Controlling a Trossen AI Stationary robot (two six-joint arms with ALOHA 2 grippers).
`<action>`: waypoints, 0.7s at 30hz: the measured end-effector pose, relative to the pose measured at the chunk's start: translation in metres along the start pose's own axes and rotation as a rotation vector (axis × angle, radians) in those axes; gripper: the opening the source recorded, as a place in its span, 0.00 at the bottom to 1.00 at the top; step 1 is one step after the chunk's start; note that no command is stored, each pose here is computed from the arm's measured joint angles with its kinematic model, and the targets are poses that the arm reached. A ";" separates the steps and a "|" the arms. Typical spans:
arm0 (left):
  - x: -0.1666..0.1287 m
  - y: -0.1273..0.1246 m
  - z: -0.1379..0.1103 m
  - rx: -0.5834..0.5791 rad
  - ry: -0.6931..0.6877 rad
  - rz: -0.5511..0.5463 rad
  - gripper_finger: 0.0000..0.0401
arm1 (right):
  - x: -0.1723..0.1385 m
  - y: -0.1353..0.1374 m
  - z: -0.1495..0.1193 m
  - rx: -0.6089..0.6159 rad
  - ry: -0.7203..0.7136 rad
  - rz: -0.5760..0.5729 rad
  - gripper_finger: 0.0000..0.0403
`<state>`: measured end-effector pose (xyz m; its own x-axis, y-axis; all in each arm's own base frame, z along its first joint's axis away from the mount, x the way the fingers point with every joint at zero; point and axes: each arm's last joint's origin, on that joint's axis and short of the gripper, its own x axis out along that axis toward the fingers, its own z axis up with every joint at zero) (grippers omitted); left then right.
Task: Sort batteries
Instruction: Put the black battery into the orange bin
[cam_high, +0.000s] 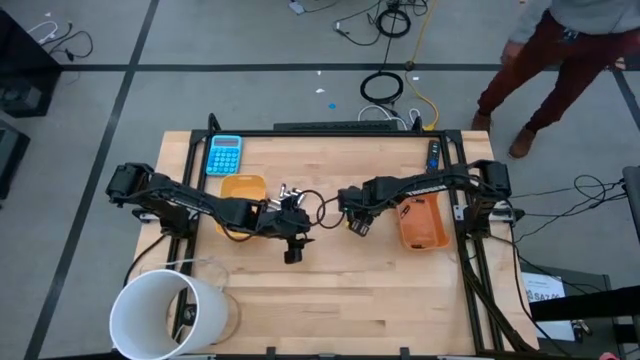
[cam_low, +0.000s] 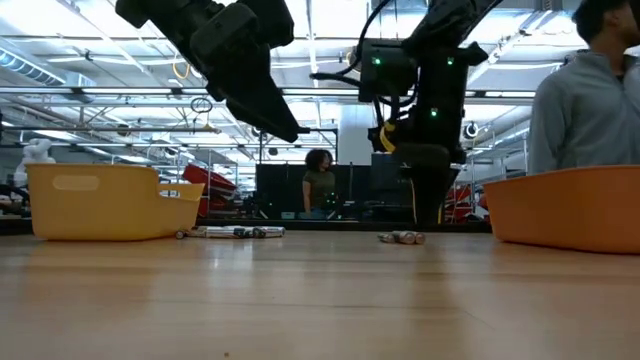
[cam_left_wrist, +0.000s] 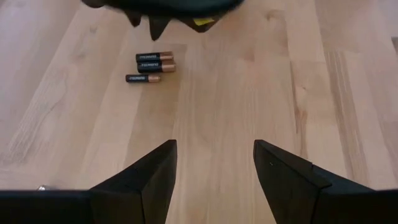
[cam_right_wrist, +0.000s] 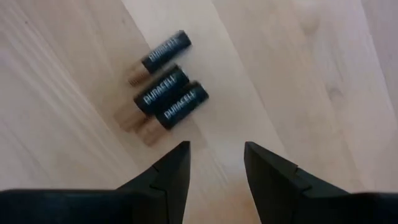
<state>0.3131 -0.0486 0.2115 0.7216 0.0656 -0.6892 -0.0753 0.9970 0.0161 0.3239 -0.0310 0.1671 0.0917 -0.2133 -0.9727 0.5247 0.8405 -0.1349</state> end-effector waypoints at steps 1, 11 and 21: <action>0.000 0.000 0.000 0.000 0.002 0.000 0.56 | -0.002 0.001 0.001 0.009 -0.002 0.004 0.36; 0.000 0.000 -0.002 -0.014 0.015 0.001 0.56 | 0.007 0.011 0.009 0.063 0.025 0.046 0.36; 0.000 -0.002 -0.003 -0.008 0.023 -0.008 0.56 | 0.031 0.009 0.013 0.048 0.082 0.030 0.36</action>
<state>0.3112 -0.0510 0.2100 0.7064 0.0570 -0.7055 -0.0755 0.9971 0.0049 0.3430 -0.0366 0.1380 0.0389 -0.1452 -0.9886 0.5632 0.8205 -0.0984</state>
